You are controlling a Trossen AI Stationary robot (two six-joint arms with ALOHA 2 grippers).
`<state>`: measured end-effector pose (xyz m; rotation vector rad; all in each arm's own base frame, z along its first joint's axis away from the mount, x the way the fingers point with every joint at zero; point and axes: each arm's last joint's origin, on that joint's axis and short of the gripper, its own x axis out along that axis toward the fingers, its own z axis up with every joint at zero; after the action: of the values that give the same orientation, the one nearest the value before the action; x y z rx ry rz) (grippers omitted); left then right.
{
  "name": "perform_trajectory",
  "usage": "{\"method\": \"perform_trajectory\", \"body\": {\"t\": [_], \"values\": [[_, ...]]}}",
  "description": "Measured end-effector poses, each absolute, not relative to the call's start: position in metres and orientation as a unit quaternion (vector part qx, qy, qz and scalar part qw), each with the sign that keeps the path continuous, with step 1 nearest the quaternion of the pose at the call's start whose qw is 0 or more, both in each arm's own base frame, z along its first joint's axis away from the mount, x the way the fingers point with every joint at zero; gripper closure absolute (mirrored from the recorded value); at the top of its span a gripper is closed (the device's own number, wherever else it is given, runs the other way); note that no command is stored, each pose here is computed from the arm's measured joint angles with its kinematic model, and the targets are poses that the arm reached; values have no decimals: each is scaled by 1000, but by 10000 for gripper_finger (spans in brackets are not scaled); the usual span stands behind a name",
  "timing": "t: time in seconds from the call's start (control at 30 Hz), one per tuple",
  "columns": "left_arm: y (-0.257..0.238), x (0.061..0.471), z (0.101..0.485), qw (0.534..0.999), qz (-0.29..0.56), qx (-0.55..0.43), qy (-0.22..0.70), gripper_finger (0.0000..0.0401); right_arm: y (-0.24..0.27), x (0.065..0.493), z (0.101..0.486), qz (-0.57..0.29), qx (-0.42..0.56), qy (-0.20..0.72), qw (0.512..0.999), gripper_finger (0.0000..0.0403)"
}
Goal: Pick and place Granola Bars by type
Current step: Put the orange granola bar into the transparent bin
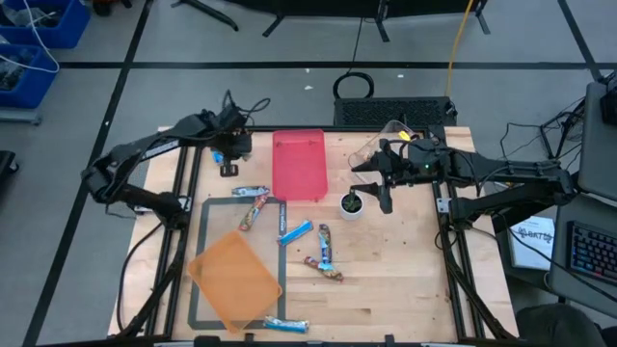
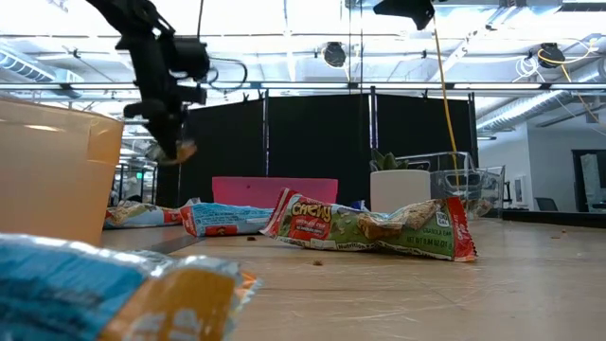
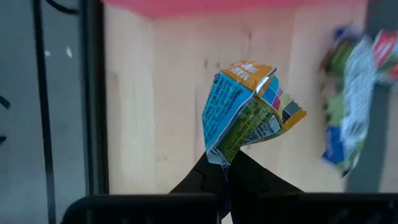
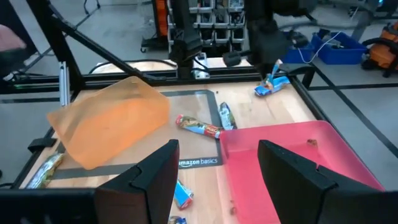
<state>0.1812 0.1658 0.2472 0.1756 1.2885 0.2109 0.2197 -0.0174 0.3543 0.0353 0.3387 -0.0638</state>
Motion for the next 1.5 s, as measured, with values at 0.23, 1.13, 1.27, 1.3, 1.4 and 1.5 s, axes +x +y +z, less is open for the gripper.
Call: {"method": "perform_trajectory", "body": {"t": [0.23, 1.13, 1.27, 1.3, 1.4, 1.5], "values": [[144, 191, 266, 833, 108, 78, 537, 396, -25, 223, 360, -50, 25, 132, 990, 190], [78, 268, 369, 983, 108, 52, 139, 398, -33, 245, 372, -70, 18, 26, 997, 190], [71, 274, 377, 990, 99, 40, 88, 398, -34, 255, 374, -69, 10, -8, 998, 190], [70, 275, 378, 992, 97, 33, 79, 398, -34, 257, 374, -68, 6, -17, 997, 190], [67, 277, 382, 994, 94, 16, 57, 399, -35, 262, 377, -67, 2, -42, 997, 190], [65, 281, 384, 995, 91, -5, 32, 399, -35, 267, 377, -66, 0, -60, 996, 190]]}}
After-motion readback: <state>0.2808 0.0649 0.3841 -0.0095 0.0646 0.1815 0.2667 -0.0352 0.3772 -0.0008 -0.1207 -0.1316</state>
